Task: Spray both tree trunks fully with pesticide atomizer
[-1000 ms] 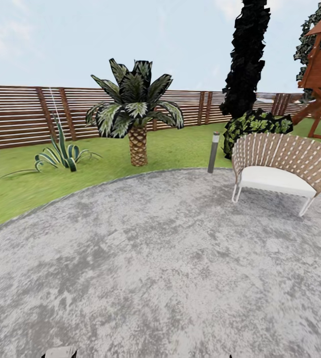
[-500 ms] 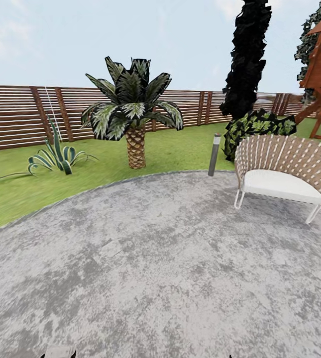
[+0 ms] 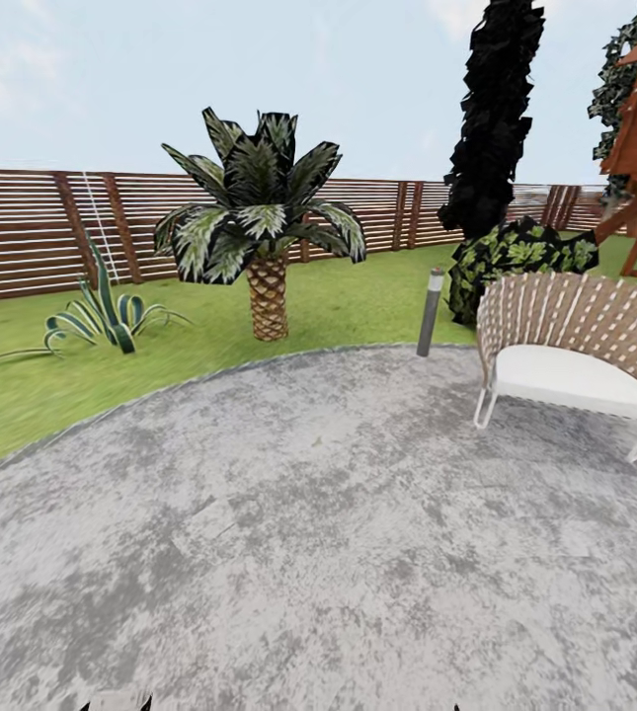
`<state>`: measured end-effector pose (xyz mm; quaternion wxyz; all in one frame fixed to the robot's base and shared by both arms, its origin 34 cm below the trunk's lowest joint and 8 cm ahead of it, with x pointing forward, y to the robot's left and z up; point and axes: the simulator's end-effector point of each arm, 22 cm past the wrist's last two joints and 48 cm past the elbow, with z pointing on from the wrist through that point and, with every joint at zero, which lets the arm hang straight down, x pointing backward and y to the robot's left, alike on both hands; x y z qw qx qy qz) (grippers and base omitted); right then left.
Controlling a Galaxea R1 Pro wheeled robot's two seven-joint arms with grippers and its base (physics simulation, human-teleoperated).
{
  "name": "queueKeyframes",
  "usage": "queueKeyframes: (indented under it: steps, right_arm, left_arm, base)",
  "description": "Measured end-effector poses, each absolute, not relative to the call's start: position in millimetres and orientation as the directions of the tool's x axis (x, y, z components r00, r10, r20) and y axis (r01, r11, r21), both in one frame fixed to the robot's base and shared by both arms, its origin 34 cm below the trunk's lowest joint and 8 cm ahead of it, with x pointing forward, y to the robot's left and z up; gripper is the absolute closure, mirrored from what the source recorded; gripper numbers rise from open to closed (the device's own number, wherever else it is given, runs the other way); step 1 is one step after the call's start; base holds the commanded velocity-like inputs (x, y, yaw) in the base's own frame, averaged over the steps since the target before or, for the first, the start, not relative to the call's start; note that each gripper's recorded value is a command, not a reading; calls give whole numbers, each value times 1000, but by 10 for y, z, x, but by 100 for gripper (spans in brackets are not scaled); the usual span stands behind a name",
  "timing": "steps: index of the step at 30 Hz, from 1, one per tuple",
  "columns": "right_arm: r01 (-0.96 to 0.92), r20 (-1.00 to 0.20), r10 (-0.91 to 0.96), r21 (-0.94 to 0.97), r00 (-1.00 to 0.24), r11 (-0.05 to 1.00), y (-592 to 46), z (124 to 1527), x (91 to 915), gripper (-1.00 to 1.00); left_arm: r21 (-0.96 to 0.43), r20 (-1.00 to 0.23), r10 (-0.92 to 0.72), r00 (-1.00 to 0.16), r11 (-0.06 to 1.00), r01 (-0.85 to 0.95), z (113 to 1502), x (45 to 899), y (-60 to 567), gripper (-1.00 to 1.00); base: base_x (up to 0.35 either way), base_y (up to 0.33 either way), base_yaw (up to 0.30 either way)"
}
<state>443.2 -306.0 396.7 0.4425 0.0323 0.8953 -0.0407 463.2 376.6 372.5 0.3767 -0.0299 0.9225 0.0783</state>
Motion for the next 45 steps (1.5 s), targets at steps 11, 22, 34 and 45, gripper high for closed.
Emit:
queueKeyframes:
  steps: [11,22,34,45]
  right_arm:
    - [94,-795,22,-45,-606,995,-3061,3967,4432,-100]
    - [95,-795,22,-45,-606,994,-3064,3968,4432,-100]
    - [96,-796,24,-44,-605,994,-3061,3971,4437,-100]
    - [94,-795,23,-43,-607,995,-3051,3965,4433,-100]
  left_arm:
    - [121,-699,3,-715,986,-114,3722,4629,3760,-100]
    - [119,-699,2,-715,986,-114,3720,4629,3748,-100]
    - [119,-700,2,-715,986,-114,3720,4631,3746,-100]
    - [110,-706,-40,-707,980,-166,3736,4618,3852,-100]
  base:
    - [340,0,57]
    - [322,-68,269]
    - [291,-141,146]
    - [270,-23,137]
